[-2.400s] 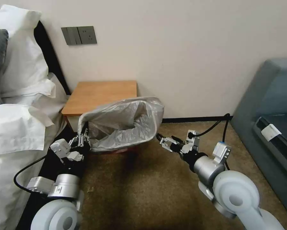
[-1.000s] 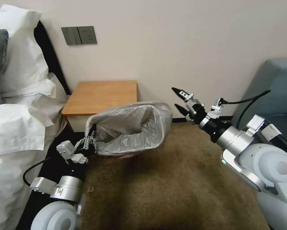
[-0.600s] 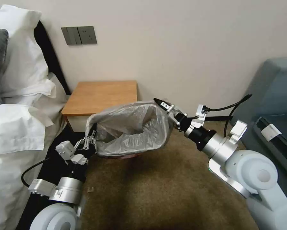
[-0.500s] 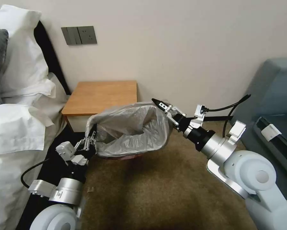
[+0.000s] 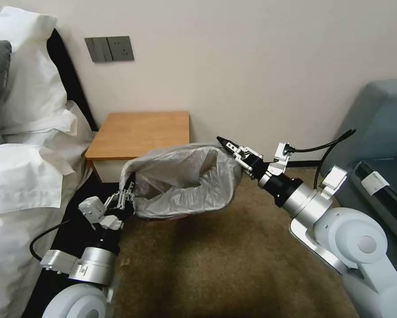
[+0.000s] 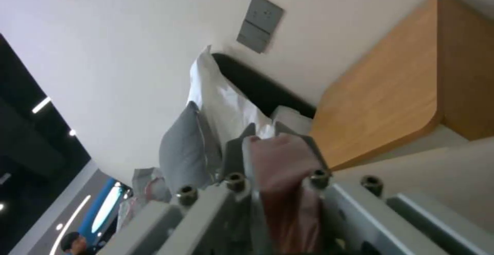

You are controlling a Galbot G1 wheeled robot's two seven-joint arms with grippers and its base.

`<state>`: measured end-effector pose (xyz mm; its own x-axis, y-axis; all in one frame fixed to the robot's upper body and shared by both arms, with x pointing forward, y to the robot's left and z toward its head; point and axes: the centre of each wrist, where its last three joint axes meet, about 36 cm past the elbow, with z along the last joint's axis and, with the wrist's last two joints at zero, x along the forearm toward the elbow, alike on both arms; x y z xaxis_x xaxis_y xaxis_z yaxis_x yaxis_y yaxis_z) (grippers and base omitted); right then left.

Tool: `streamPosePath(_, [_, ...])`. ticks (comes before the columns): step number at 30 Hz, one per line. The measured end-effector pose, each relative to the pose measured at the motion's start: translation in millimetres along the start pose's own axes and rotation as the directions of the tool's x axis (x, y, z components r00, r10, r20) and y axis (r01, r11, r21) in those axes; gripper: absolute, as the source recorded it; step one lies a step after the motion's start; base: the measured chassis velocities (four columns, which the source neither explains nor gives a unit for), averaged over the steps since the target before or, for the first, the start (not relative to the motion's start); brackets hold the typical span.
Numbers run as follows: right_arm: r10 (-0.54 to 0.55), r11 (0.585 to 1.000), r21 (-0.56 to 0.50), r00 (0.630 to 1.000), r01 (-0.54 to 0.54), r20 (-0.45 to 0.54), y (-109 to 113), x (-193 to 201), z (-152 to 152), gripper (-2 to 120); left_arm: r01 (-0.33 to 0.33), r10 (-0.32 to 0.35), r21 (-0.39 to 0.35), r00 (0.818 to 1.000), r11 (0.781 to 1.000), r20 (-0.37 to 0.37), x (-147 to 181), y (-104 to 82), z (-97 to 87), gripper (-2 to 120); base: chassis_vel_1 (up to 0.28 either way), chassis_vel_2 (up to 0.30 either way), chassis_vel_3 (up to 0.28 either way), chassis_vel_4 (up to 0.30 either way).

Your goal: Pick up the garbage bag from the table and place it over the trash can.

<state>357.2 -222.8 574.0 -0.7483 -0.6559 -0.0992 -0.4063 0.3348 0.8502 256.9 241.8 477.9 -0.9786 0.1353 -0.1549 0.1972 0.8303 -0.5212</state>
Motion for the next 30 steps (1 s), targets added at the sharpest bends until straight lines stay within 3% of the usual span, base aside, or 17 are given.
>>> streamPosePath(1, [0.001, 1.000, 0.000, 1.000, -0.001, 0.001, -0.4, -0.5, -0.4, 2, 0.000, 0.000, 0.000, 1.000, 1.000, 0.000, 0.4, -0.3, -0.1, 8, 0.000, 0.000, 0.000, 0.000])
streamPosePath(6, [0.016, 1.000, 0.008, 1.000, -0.016, 0.003, -6.8, -2.6, -2.3, 0, -0.006, 0.006, 0.003, 1.000, 1.000, -0.001, 2.0, -1.7, -0.7, 8, 0.000, 0.000, 0.000, 0.000])
streamPosePath(11, [0.008, 0.998, 0.055, 1.000, -0.007, -0.005, -40.9, -10.7, -12.8, 0, -0.018, 0.018, 0.029, 1.000, 0.999, -0.003, 5.0, -4.5, -3.2, 8, 0.000, 0.000, 0.000, 0.000])
streamPosePath(19, [-0.042, 0.992, 0.115, 0.998, 0.046, -0.040, -74.0, -26.0, -13.4, 0, -0.020, 0.020, 0.084, 1.000, 0.996, -0.006, 7.1, -5.8, -9.5, 8, 0.000, 0.000, 0.000, 0.000])
streamPosePath(30, [-0.015, 0.983, 0.184, 0.999, 0.025, -0.052, -85.5, -33.6, -9.5, 1, -0.016, 0.017, 0.141, 1.000, 0.990, -0.006, 6.2, -7.3, -13.8, 8, 0.000, 0.000, 0.000, 0.000])
